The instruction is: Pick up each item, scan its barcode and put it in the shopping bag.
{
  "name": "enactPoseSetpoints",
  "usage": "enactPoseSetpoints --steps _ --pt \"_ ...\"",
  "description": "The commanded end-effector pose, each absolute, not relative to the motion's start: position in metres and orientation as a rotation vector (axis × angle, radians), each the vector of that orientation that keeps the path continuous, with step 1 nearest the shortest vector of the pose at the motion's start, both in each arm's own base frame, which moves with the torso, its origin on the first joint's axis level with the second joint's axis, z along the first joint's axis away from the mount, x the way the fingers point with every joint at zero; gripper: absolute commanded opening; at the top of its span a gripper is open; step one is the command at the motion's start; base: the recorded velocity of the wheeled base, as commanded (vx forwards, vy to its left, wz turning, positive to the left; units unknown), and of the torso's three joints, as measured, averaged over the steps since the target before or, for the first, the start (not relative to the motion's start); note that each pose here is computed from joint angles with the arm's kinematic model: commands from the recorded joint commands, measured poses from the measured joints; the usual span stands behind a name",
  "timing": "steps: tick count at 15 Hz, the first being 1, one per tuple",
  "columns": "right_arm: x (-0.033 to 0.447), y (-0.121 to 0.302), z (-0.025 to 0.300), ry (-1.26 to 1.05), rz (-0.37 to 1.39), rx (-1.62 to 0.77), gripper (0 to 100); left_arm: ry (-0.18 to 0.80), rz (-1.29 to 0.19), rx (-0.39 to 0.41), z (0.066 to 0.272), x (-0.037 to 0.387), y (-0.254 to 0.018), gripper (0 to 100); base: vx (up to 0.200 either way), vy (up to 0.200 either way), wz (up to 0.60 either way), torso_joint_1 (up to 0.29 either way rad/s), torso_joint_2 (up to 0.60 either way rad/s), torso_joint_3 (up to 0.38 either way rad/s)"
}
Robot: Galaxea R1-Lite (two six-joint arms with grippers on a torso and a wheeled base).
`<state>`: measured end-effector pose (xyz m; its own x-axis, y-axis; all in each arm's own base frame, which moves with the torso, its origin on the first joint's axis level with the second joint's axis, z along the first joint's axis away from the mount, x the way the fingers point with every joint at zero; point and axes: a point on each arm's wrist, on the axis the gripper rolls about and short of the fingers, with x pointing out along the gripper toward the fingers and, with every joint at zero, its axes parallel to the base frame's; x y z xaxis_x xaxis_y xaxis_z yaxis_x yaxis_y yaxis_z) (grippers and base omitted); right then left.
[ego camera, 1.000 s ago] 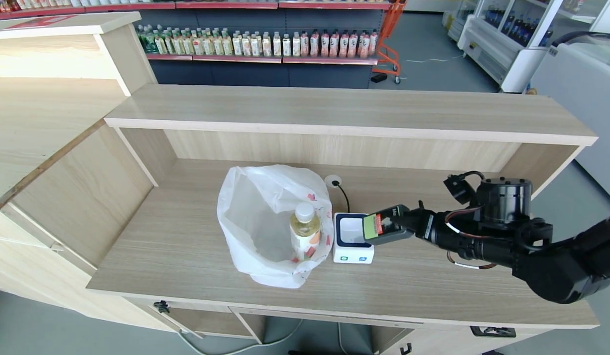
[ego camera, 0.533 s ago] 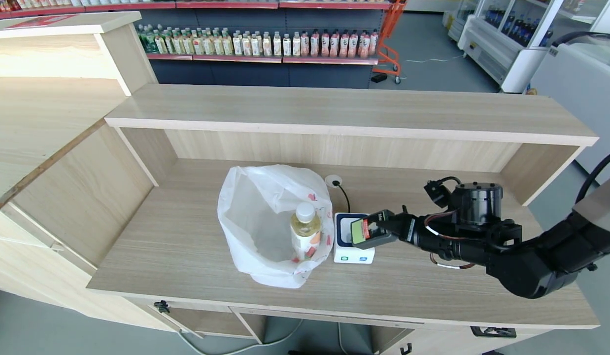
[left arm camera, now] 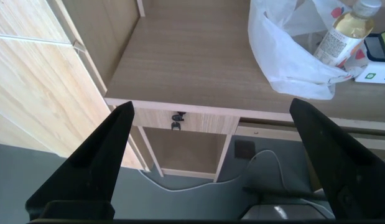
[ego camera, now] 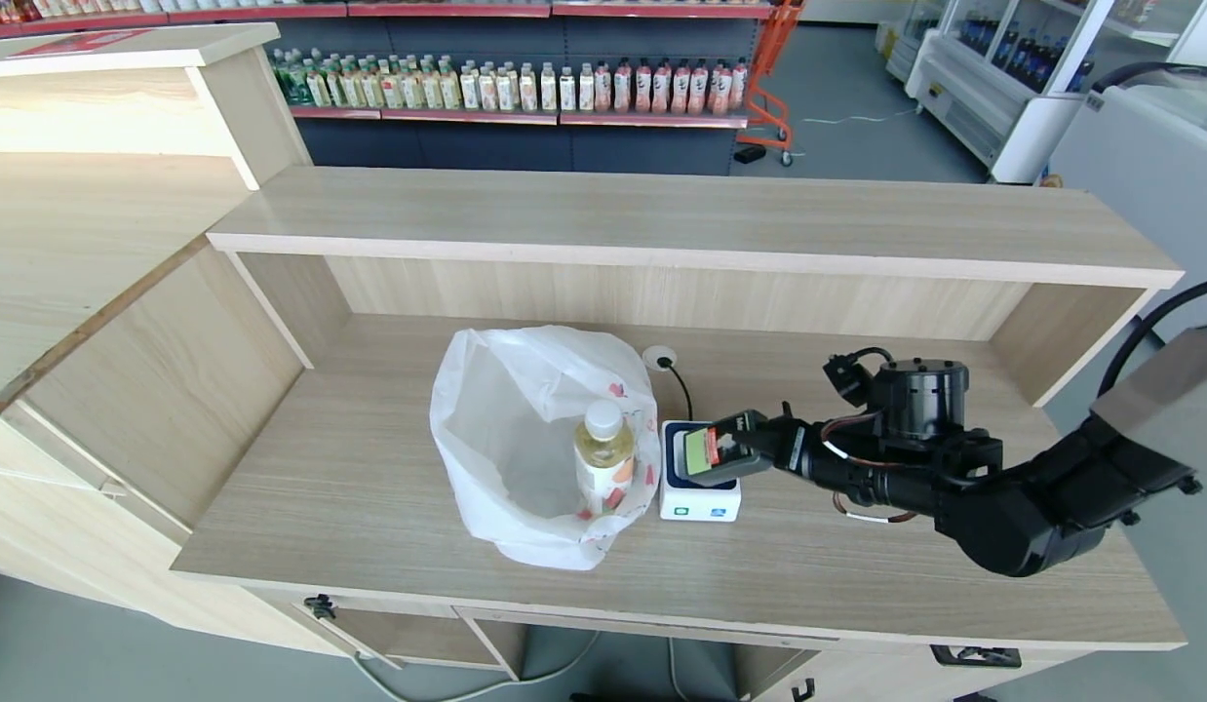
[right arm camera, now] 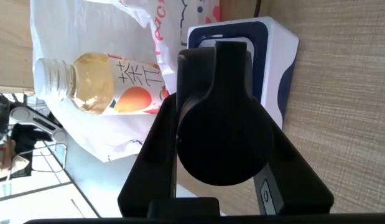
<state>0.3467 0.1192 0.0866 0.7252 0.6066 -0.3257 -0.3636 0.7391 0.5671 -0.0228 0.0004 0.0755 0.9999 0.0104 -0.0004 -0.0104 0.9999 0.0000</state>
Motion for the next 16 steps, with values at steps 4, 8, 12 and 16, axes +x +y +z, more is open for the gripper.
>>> enactPoseSetpoints --steps 4,8,12,16 --pt "0.346 0.125 0.082 0.541 0.567 0.493 0 0.0 0.011 0.0 0.075 -0.023 0.0 100 0.0 0.0 0.0 0.0 0.0 0.0" --pt "0.331 0.122 0.121 0.441 0.604 0.488 0 0.0 0.011 -0.002 0.075 -0.023 0.0 100 0.0 0.0 0.0 0.0 0.0 0.0" --pt "0.295 0.114 0.158 0.321 0.649 0.375 0 0.0 0.011 0.0 0.075 -0.023 0.0 100 0.0 0.0 0.0 0.0 0.0 0.0" --pt "0.267 0.11 0.163 0.287 0.686 0.266 0 0.0 0.011 -0.002 0.075 -0.023 0.0 100 0.0 0.2 0.0 -0.001 0.0 0.005"
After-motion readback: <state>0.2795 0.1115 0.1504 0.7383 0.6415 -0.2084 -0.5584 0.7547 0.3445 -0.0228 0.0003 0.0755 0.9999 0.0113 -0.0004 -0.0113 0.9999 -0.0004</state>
